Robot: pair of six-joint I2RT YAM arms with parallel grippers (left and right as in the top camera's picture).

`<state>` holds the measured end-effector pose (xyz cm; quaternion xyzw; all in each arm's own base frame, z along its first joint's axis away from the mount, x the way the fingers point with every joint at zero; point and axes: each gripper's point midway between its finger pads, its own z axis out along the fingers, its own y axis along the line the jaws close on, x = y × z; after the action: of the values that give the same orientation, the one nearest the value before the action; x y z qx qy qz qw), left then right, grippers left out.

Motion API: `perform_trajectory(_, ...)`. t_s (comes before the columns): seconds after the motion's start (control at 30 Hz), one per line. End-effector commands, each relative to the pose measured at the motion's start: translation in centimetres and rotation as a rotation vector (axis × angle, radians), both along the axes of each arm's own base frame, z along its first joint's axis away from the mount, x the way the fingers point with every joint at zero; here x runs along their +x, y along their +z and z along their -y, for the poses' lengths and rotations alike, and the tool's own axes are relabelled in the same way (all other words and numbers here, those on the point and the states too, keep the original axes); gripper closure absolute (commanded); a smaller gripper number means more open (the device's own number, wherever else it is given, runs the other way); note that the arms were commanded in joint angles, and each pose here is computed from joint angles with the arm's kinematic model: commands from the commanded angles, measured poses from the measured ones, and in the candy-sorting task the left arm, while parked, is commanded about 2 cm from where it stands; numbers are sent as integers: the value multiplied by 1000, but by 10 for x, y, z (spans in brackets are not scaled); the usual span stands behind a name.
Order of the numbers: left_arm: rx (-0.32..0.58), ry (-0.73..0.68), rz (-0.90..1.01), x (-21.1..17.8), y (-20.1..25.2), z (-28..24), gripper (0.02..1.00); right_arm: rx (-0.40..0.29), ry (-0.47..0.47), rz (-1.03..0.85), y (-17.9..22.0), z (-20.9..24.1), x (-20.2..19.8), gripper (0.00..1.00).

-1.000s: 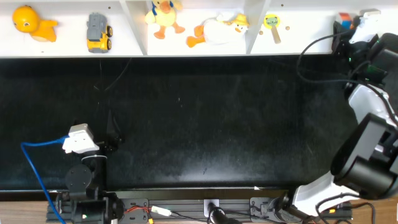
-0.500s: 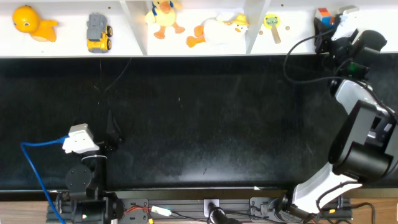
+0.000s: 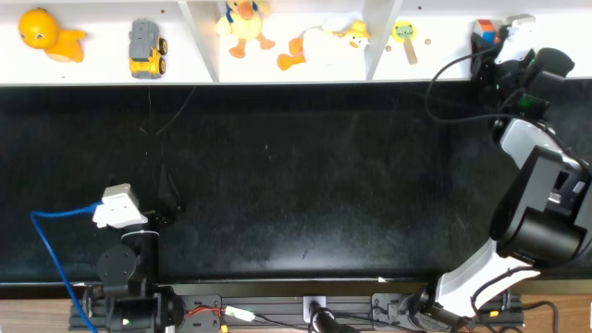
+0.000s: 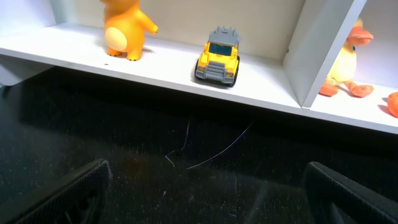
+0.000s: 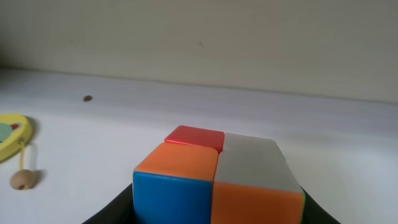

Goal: Store Toys

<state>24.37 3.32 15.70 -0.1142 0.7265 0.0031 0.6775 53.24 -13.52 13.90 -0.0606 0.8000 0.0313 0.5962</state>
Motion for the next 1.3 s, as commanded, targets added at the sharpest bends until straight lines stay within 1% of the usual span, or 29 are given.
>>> perform_trajectory(0.03,-4,-20,9,0,1,4,20,-24,-57,-21,-3,26,-5,954)
perform_trajectory(0.17,-4,-20,9,0,1,4,20,-66,-41,-50,-11,26,-9,954)
perform_trajectory(0.23,-4,-20,9,0,1,4,20,-70,-37,-62,-14,25,-10,934)
perform_trajectory(0.27,-4,-20,9,0,0,4,20,-68,-38,-65,-14,25,-10,853)
perform_trajectory(0.33,-4,-20,9,0,1,4,20,-66,-37,-68,-15,25,-10,614)
perform_trajectory(0.37,-4,-20,9,0,1,4,20,-63,-38,-69,-15,25,-10,573)
perform_trajectory(0.4,-4,-20,9,0,1,4,20,-63,-38,-71,-16,25,-11,560)
perform_trajectory(0.5,-4,-20,9,0,1,4,20,-58,-39,-80,-18,25,-12,360)
perform_trajectory(0.67,-4,-20,9,0,0,4,20,-50,-39,-95,-21,25,-13,248)
perform_trajectory(0.7,-4,-20,9,0,1,4,20,-41,-43,-96,-21,25,-13,229)
perform_trajectory(0.73,-4,-20,9,0,1,4,20,-27,-49,-96,-21,26,-13,161)
perform_trajectory(0.77,-4,-20,9,0,0,4,20,-13,-55,-96,-19,26,-13,119)
perform_trajectory(0.83,-4,-20,9,0,1,4,20,12,-63,-97,-15,25,-14,93)
perform_trajectory(0.9,-4,-20,9,0,1,4,20,36,-70,-98,-6,23,-17,7)
perform_trajectory(0.97,-4,-20,9,0,1,4,23,49,-75,-99,7,21,-22,3)
perform_trajectory(1.07,-4,-20,9,0,1,4,20,50,-77,-103,30,17,-32,3)
perform_trajectory(1.2,-4,-20,9,0,1,4,20,55,-86,-124,63,7,-55,5)
perform_trajectory(1.23,-4,-20,9,0,1,4,20,55,-108,-137,70,7,-63,5)
perform_trajectory(1.3,-4,-20,9,0,1,4,20,74,-190,-173,80,13,-79,5)
